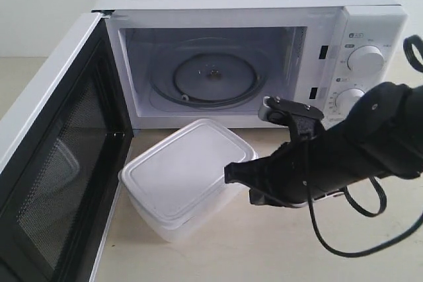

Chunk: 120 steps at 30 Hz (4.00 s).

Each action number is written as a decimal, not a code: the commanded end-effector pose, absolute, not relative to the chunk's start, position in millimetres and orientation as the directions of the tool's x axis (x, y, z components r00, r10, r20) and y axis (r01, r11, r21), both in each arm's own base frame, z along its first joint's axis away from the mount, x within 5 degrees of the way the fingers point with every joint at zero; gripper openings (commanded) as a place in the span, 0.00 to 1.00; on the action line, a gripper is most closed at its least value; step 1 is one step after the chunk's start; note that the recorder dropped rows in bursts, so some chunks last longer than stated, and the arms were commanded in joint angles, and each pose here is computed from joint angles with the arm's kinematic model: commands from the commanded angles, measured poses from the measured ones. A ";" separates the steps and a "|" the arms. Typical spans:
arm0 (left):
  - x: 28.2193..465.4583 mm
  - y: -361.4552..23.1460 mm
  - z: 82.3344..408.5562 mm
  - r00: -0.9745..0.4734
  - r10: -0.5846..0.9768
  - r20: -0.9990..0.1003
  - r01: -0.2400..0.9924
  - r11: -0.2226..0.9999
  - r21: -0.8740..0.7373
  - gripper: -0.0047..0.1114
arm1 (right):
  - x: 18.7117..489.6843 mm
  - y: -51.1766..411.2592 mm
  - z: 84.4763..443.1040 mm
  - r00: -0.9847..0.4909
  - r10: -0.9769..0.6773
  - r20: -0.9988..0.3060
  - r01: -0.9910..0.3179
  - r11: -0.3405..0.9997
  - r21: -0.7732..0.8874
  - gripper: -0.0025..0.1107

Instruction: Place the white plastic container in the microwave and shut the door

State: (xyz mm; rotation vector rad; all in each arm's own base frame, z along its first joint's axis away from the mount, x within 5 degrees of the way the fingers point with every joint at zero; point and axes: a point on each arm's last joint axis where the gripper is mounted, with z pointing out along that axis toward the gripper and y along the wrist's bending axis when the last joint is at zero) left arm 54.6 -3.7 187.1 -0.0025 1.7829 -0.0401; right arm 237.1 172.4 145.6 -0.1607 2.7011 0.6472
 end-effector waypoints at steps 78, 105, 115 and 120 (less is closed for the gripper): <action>54.6 -3.9 187.0 -0.201 -0.033 -0.979 0.022 0.999 -0.038 0.08 | 217.6 107.0 168.8 -0.901 0.129 -0.413 -0.291 0.525 0.800 0.02; 54.6 -3.9 187.0 -0.201 -0.033 -0.979 0.022 0.999 -0.038 0.08 | 171.9 80.8 223.5 -0.681 0.479 -0.555 0.040 0.780 0.625 0.02; 54.6 -3.9 187.0 -0.201 -0.033 -0.979 0.022 0.999 -0.038 0.08 | 152.6 100.2 205.8 -0.660 0.435 -0.612 -0.103 0.755 0.648 0.02; 54.6 -3.9 187.0 -0.201 -0.033 -0.979 0.022 0.999 -0.038 0.08 | 157.6 107.0 182.1 -0.730 0.426 -0.534 -0.033 0.759 0.651 0.02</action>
